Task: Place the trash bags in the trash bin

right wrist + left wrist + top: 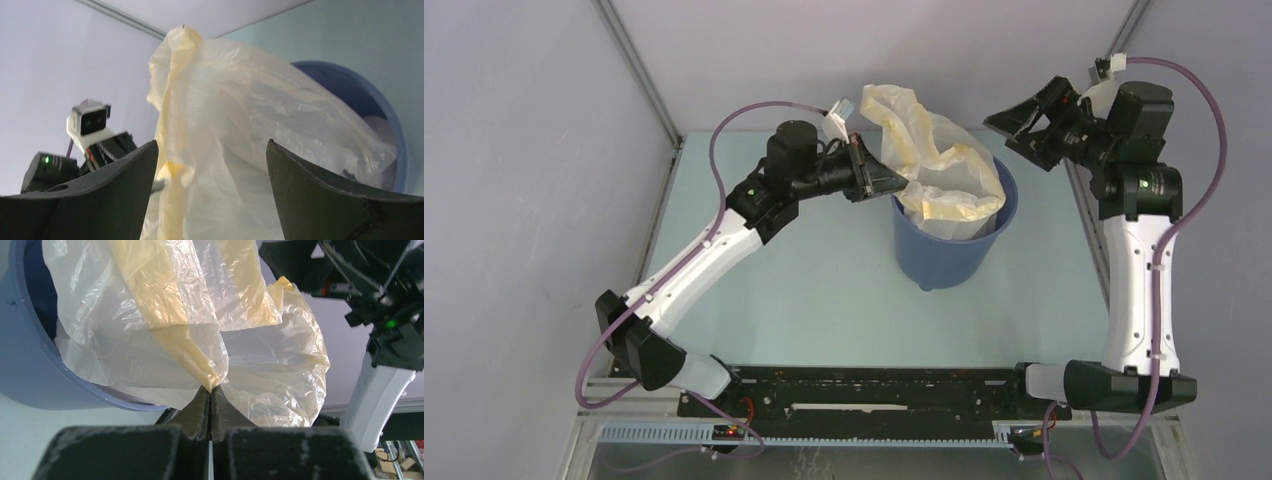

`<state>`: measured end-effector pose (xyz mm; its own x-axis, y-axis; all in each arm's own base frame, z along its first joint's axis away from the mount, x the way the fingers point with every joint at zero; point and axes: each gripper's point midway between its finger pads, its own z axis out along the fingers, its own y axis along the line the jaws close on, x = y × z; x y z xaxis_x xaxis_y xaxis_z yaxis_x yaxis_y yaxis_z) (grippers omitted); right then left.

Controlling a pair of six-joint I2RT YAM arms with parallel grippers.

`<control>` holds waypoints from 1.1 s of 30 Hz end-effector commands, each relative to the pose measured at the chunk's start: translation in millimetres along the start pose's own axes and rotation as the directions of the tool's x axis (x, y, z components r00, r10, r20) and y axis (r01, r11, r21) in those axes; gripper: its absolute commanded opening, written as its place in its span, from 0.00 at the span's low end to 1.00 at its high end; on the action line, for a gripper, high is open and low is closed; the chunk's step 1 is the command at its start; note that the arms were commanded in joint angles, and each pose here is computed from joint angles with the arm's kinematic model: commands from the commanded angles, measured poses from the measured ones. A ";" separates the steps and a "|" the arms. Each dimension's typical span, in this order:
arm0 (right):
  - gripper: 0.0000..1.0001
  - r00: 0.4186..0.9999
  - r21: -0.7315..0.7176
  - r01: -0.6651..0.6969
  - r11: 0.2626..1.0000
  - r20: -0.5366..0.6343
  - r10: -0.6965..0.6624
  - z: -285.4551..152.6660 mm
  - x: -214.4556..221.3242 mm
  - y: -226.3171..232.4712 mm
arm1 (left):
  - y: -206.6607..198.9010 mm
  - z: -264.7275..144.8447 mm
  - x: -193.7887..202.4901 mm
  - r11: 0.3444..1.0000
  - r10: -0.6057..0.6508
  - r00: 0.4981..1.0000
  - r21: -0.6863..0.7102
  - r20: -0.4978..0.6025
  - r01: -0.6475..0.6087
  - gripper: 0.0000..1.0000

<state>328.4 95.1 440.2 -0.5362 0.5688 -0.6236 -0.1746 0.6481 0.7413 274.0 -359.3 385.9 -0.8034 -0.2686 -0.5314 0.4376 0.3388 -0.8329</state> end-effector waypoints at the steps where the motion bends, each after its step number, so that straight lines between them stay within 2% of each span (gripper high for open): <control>1: 0.87 0.998 -0.023 -0.058 0.998 -0.014 0.057 41.9 -10.8 -12.6 | -22.5 -6.6 -0.6 0.996 0.075 0.997 0.045 -0.003 -0.074 0.00; 5: 0.84 0.989 -0.002 -0.120 0.993 -0.091 0.120 72.0 3.3 -27.1 | -20.4 -7.2 4.6 0.995 0.100 0.995 0.020 -0.019 -0.100 0.00; 10: 0.81 0.968 0.080 -0.125 0.989 -0.209 0.140 77.6 65.4 -53.2 | -17.0 -11.5 -1.6 0.992 0.128 0.992 -0.017 0.016 -0.128 0.00; 13: 0.80 0.964 0.086 -0.187 0.979 -0.177 0.200 64.2 76.9 -67.8 | -16.8 -14.4 -6.6 0.989 0.147 0.988 -0.032 0.045 -0.146 0.00; 20: 0.80 0.967 0.061 -0.247 0.967 -0.048 0.250 29.2 34.4 -69.1 | -24.4 -16.1 -17.4 0.984 0.180 0.978 -0.012 0.107 -0.179 0.00; 24: 0.83 0.983 0.093 -0.185 0.978 0.002 0.186 7.3 11.4 -52.3 | -27.3 -15.0 -20.9 0.982 0.188 0.974 0.002 0.125 -0.190 0.00; 28: 0.87 0.998 0.022 -0.060 0.998 0.018 0.060 -14.8 -1.0 -5.0 | -27.0 -16.9 -22.2 0.979 0.202 0.970 -0.003 0.134 -0.203 0.00; 31: 0.88 0.995 -0.060 0.095 0.994 0.025 -0.094 -28.9 6.8 32.8 | -25.9 -16.8 -21.6 0.979 0.203 0.970 -0.004 0.132 -0.205 0.00; 33: 0.88 0.988 -0.072 0.156 0.985 0.013 -0.156 -31.9 18.4 39.7 | -25.1 -15.3 -20.5 0.979 0.201 0.971 -0.003 0.127 -0.202 0.00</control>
<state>316.0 95.5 457.6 -0.5049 0.5928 -0.6274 -0.1938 0.6304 0.7517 279.6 -356.1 382.8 -0.7161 -0.2660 -0.6454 0.5132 0.4261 -0.7450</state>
